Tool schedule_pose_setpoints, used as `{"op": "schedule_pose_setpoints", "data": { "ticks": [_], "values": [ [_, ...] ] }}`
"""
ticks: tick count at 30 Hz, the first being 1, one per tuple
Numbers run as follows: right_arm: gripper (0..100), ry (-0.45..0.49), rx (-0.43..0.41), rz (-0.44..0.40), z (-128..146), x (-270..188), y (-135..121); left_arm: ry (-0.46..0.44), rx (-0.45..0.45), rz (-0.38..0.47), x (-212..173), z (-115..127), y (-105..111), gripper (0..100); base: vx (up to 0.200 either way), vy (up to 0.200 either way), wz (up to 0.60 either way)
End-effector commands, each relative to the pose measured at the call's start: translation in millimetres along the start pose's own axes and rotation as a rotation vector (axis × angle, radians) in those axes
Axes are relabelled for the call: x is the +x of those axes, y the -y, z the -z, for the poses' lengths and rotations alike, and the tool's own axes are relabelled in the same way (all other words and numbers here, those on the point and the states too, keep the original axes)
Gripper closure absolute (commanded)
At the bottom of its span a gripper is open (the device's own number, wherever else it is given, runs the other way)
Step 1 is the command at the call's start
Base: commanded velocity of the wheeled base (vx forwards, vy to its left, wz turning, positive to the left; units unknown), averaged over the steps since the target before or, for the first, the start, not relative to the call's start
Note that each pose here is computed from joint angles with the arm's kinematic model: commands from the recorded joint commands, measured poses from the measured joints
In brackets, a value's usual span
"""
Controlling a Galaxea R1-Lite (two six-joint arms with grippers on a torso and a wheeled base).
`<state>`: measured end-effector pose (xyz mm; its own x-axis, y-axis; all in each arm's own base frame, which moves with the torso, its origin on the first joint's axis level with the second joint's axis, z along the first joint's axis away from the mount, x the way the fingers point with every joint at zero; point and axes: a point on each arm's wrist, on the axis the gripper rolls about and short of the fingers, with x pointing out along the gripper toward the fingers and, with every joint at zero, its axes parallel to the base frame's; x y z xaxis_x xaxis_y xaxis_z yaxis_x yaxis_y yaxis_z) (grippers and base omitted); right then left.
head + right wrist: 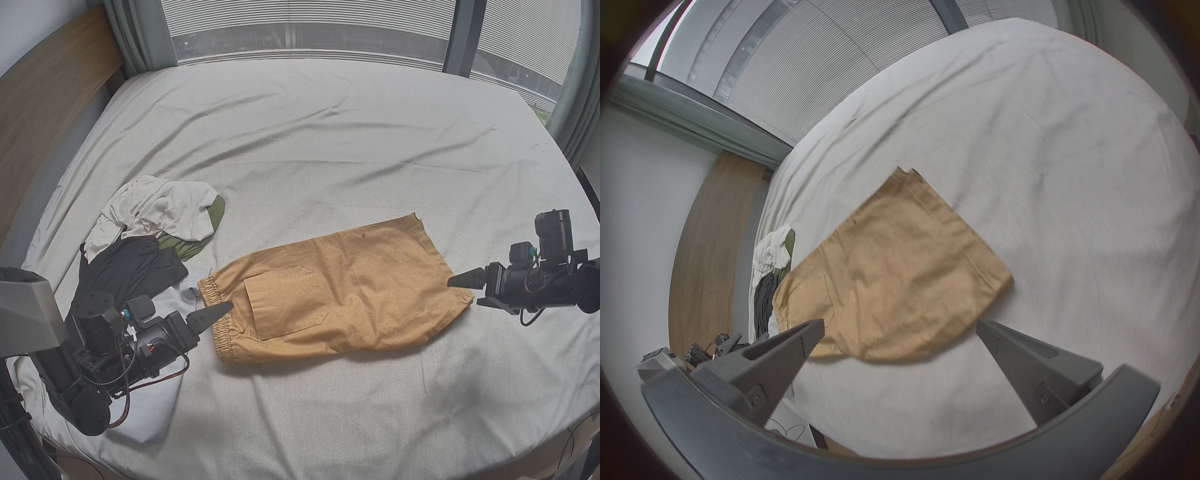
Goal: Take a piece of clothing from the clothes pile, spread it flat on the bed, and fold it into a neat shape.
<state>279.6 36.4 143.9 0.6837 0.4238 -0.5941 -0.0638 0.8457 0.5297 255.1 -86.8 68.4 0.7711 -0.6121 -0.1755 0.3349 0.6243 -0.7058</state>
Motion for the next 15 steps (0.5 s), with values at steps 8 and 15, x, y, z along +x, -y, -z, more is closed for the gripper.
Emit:
{"op": "schedule_pose_setpoints", "data": {
  "ticks": [8, 15],
  "values": [
    [0, -0.056, 0.038, 0.035, 14, 5, 14, -0.041, 0.036, 0.006, -5, 10, 4, 0, 0.0, 0.0, 0.0],
    [0, -0.1, 0.092, 0.065, 15, 23, 37, -0.045, 0.034, -0.002, -3, 11, 3, 0, 0.0, 0.0, 0.0]
  ]
}}
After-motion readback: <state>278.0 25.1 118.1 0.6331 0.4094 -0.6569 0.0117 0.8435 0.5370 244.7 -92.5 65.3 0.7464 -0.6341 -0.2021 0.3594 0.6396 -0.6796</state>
